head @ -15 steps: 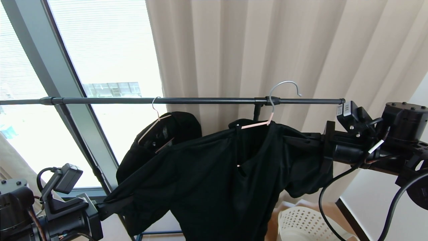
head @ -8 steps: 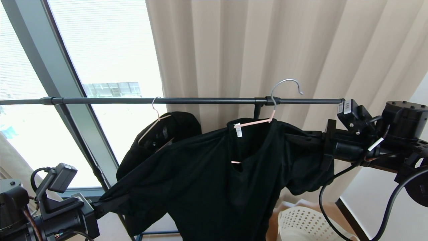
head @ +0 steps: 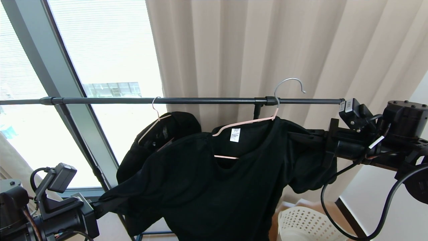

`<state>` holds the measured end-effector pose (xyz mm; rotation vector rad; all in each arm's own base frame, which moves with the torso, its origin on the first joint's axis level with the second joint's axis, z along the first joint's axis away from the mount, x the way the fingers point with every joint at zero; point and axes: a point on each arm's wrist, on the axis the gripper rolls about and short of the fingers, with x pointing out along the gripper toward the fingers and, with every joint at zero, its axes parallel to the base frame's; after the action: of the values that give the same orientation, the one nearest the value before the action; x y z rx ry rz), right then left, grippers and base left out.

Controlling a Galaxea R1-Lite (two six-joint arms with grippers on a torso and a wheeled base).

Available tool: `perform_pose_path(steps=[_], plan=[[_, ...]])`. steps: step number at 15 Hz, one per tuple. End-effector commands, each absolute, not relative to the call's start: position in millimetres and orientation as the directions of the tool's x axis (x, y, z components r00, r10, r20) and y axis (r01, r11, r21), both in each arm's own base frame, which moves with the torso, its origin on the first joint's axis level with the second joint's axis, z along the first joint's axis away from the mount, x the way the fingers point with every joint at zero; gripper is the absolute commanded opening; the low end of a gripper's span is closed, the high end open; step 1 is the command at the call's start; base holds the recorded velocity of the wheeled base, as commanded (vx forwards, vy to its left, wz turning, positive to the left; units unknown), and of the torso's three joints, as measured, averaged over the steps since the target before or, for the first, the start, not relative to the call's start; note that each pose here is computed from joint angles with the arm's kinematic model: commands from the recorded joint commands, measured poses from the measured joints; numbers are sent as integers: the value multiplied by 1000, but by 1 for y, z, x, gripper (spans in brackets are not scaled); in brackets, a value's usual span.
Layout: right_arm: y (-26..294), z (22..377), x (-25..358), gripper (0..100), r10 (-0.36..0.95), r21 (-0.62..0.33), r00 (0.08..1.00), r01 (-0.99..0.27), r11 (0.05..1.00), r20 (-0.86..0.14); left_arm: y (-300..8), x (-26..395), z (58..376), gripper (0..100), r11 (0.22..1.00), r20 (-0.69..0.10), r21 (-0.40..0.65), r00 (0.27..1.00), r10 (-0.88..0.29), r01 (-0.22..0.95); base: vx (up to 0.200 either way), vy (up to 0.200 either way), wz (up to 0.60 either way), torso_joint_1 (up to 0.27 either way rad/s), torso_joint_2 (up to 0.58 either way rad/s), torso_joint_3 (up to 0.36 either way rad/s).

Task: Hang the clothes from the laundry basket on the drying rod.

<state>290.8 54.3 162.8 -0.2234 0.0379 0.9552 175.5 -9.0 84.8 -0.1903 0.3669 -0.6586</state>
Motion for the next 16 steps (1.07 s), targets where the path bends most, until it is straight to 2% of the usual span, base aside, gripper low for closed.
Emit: perform_pose_path(steps=[1, 3, 4, 10, 14, 16], plan=[[54, 162, 291, 0, 805, -171, 578, -813, 556, -132, -10, 176, 84, 0, 774, -274, -289, 726, -631, 564, 0, 0, 0, 0, 0, 0], [54, 162, 290, 0, 805, -171, 578, -813, 556, -132, -10, 175, 85, 0, 775, -272, -287, 727, -630, 563, 0, 0, 0, 0, 0, 0], [54, 162, 291, 0, 805, -171, 578, -813, 556, -132, -9, 176, 85, 100, 776, -271, -286, 729, -629, 563, 0, 0, 0, 0, 0, 0], [54, 162, 291, 0, 805, -172, 578, -813, 556, -131, -11, 172, 91, 100, 751, -241, -278, 714, -658, 598, 0, 0, 0, 0, 0, 0], [61, 158, 288, 0, 818, -164, 557, -828, 536, -143, -18, 167, 104, 100, 707, -182, -250, 685, -706, 662, 0, 0, 0, 0, 0, 0], [73, 150, 283, 0, 839, -162, 518, -854, 495, -165, -33, 184, 122, 100, 692, -124, -213, 684, -719, 689, 0, 0, 0, 0, 0, 0]])
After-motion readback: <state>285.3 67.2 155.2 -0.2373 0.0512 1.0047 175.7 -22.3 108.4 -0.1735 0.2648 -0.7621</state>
